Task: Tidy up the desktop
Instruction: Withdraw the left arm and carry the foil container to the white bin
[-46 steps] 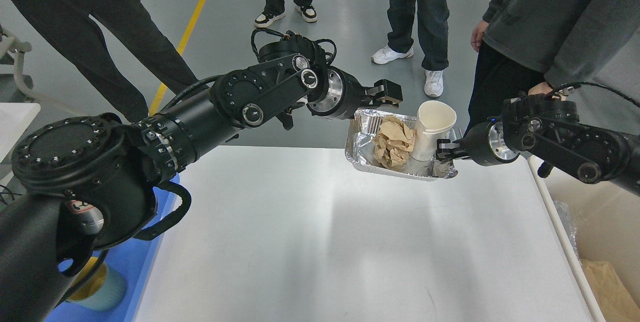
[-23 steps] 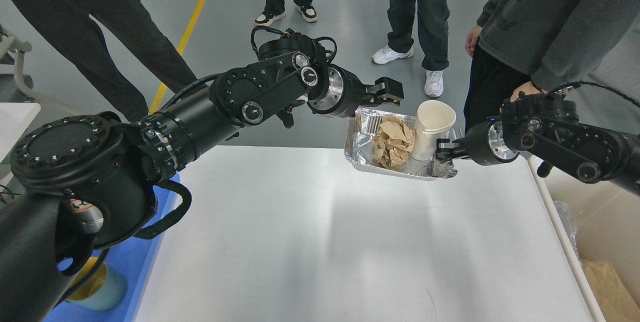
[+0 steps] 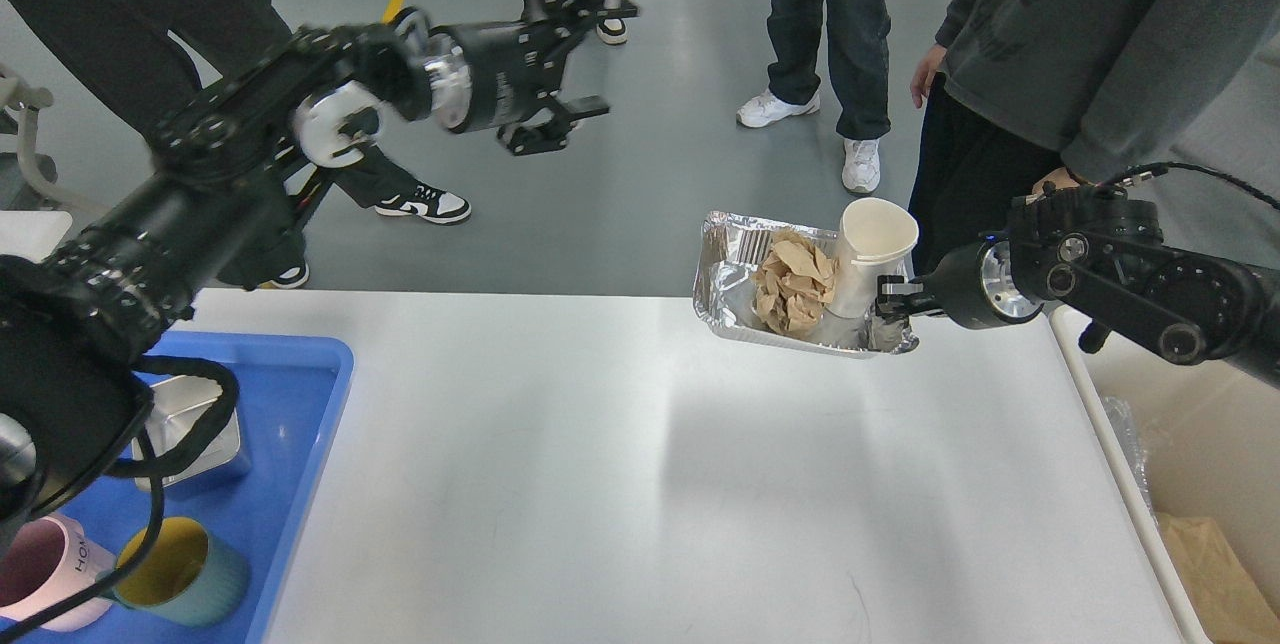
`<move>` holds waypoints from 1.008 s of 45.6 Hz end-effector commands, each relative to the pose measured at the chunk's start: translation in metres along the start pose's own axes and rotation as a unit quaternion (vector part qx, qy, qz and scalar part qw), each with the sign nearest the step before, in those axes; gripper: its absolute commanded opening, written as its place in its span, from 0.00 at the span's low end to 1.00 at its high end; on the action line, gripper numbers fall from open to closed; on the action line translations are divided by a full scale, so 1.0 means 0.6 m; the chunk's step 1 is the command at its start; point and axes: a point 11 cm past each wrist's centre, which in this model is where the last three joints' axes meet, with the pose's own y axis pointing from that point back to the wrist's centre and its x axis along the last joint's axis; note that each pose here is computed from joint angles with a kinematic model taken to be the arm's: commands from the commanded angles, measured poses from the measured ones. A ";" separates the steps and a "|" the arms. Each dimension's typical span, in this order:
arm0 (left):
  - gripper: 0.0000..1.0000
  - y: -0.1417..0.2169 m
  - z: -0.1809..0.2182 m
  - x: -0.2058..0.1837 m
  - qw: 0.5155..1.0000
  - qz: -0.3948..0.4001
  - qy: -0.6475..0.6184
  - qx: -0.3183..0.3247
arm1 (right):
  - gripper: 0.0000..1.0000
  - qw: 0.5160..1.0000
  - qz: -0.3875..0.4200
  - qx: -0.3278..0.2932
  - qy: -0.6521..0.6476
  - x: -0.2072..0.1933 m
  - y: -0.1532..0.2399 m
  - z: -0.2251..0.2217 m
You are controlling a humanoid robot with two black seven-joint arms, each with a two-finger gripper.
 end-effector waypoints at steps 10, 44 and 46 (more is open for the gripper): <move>0.96 0.123 -0.210 0.108 0.959 0.075 0.258 -0.095 | 0.00 0.998 0.029 -0.039 -0.032 0.019 0.042 0.075; 0.97 0.134 -0.245 0.114 0.941 0.097 0.299 -0.123 | 0.00 0.925 0.140 -0.231 -0.268 -0.102 0.233 0.457; 0.96 0.132 -0.247 0.112 0.941 0.096 0.300 -0.123 | 0.00 0.919 0.145 -0.244 -0.274 -0.116 0.238 0.472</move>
